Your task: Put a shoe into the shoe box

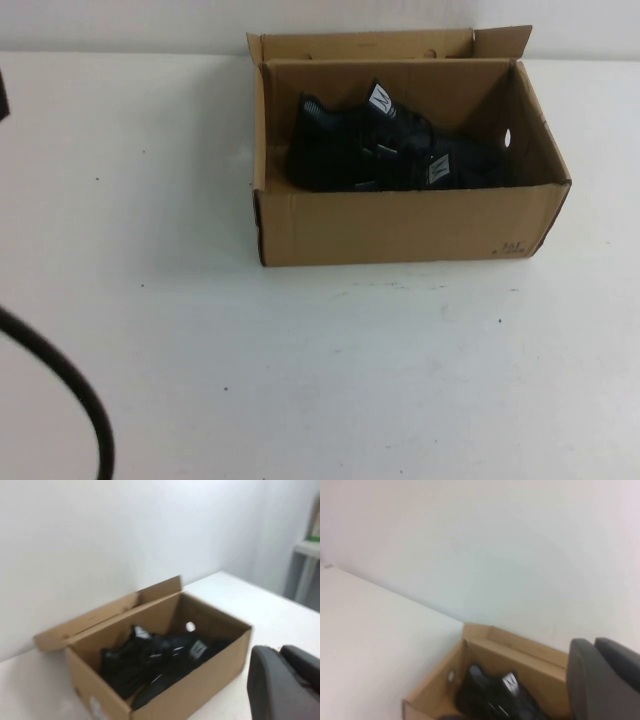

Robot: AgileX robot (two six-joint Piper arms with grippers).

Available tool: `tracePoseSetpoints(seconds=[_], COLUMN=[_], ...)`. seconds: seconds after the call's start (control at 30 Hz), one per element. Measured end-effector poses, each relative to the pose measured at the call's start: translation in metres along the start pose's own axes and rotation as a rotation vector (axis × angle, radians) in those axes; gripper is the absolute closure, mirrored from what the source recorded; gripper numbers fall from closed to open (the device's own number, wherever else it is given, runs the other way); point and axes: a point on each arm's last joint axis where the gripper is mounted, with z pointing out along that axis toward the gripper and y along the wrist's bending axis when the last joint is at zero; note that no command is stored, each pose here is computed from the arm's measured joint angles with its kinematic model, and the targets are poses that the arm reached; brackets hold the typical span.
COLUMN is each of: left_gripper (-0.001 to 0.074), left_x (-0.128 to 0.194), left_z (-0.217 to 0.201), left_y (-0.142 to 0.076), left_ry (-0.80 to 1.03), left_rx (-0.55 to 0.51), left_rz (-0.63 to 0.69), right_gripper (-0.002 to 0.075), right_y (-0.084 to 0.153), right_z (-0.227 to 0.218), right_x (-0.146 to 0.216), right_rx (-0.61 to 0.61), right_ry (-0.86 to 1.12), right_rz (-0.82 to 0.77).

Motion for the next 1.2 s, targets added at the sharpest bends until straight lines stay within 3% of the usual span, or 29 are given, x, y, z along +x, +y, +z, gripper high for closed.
tracePoseSetpoints(seconds=[0.4, 0.53, 0.87, 1.2], left_gripper=[0.0734, 0.0734, 0.0734, 0.0734], left_x=[0.017, 0.016, 0.016, 0.016], left_z=[0.003, 0.003, 0.003, 0.003], left_y=[-0.020, -0.024, -0.027, -0.027], left_ry=[-0.026, -0.034, -0.029, -0.028], left_rx=[0.174, 0.213, 0.234, 0.234], left_rz=[0.000, 0.008, -0.062, -0.069], right_gripper=[0.0736, 0.0736, 0.0736, 0.0736], right_y=[0.013, 0.013, 0.017, 0.023], right_z=[-0.045, -0.048, -0.056, -0.053], right_x=[0.204, 0.256, 0.276, 0.284], right_rx=[0.267, 0.326, 0.347, 0.280], right_ry=[-0.080, -0.095, -0.143, -0.048], right_rz=[-0.008, 0.001, -0.008, 0.004])
